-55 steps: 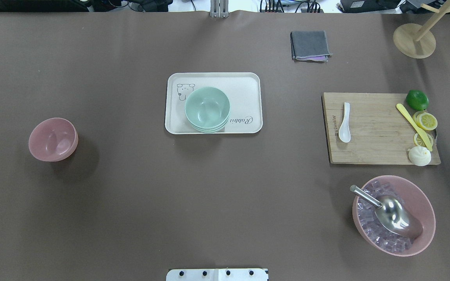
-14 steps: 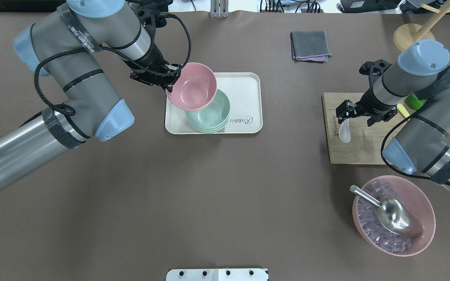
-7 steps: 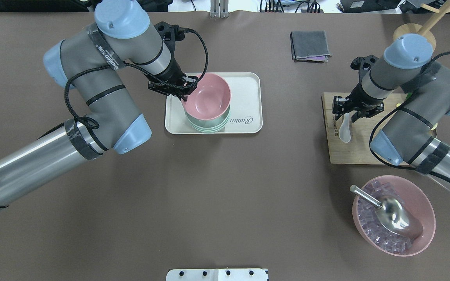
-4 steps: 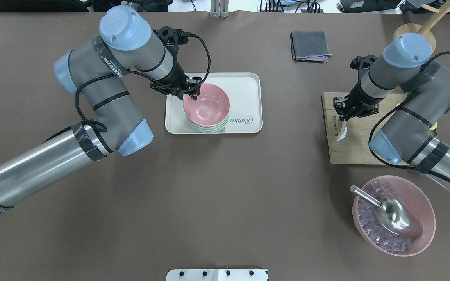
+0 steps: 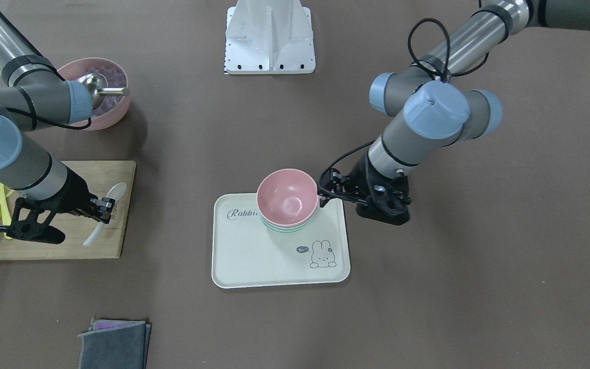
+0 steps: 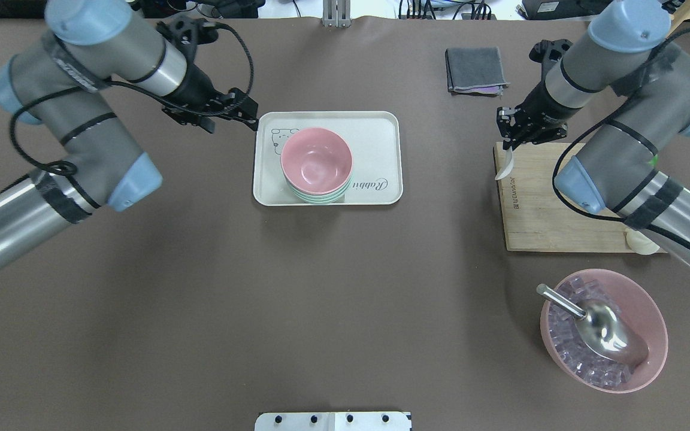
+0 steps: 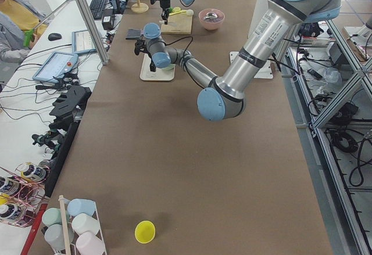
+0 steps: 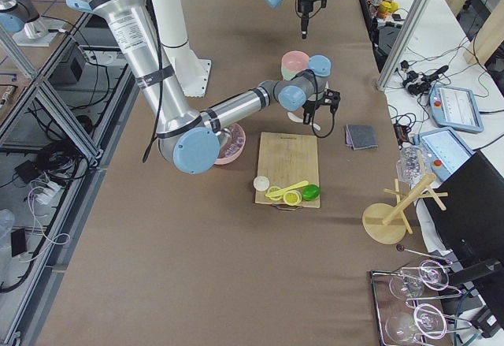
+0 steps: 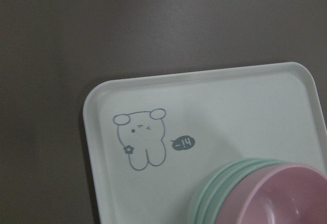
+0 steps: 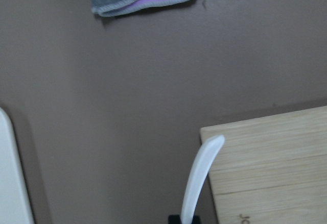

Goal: Stack pink bowl on green and place spoon
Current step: 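Release the pink bowl and withdraw the left gripper while the right gripper lifts the spoon, then lower the white spoon into the pink bowl with the right gripper and release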

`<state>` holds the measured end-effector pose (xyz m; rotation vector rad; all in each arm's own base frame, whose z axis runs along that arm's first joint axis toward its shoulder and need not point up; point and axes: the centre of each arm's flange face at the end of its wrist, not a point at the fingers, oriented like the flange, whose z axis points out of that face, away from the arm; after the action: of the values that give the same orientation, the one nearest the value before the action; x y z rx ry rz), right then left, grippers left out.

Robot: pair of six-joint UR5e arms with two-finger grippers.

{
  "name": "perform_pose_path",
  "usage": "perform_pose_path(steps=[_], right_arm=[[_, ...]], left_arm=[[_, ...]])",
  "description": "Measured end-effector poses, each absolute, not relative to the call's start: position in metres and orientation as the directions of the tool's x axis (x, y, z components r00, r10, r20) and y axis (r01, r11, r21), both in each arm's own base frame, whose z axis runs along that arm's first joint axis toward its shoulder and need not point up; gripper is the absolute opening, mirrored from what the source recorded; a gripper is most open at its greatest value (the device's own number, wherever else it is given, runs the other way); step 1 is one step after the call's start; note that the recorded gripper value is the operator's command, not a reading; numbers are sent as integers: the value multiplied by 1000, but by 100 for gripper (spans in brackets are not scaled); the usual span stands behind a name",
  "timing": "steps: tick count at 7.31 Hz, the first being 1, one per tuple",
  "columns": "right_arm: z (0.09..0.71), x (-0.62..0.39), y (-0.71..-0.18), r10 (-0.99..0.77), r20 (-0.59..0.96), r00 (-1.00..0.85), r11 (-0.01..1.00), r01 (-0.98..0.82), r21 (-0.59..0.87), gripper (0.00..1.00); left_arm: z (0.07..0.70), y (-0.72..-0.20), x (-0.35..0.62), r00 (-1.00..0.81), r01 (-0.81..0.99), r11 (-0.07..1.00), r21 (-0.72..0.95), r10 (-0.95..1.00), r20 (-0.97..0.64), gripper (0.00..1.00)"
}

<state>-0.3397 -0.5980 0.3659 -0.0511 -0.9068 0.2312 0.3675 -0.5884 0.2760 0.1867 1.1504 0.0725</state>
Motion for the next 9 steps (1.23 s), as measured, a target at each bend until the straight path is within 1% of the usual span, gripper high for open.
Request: perform_pose_path(steps=[1, 3, 5, 6, 7, 8, 9], right_arm=[[329, -349, -605, 270, 785, 557, 960, -215, -178, 0], [249, -392, -601, 356, 802, 479, 931, -261, -257, 0], [162, -464, -585, 424, 805, 414, 898, -308, -315, 0], [136, -488, -580, 441, 805, 396, 888, -322, -328, 0], [127, -503, -579, 444, 808, 388, 886, -326, -331, 93], [129, -515, -580, 436, 815, 380, 889, -325, -324, 100], [138, -525, -577, 426, 821, 380, 893, -325, -312, 100]], left_arm=[[303, -583, 314, 399, 35, 981, 193, 163, -902, 98], [371, -565, 228, 415, 17, 974, 227, 199, -888, 98], [420, -548, 187, 441, -7, 965, 261, 237, -865, 98], [428, -544, 181, 447, -11, 964, 265, 242, -861, 98], [432, -542, 178, 449, -12, 964, 266, 243, -860, 98], [432, -541, 176, 449, -12, 963, 268, 245, -859, 98], [430, -540, 176, 449, -10, 963, 271, 246, -859, 98]])
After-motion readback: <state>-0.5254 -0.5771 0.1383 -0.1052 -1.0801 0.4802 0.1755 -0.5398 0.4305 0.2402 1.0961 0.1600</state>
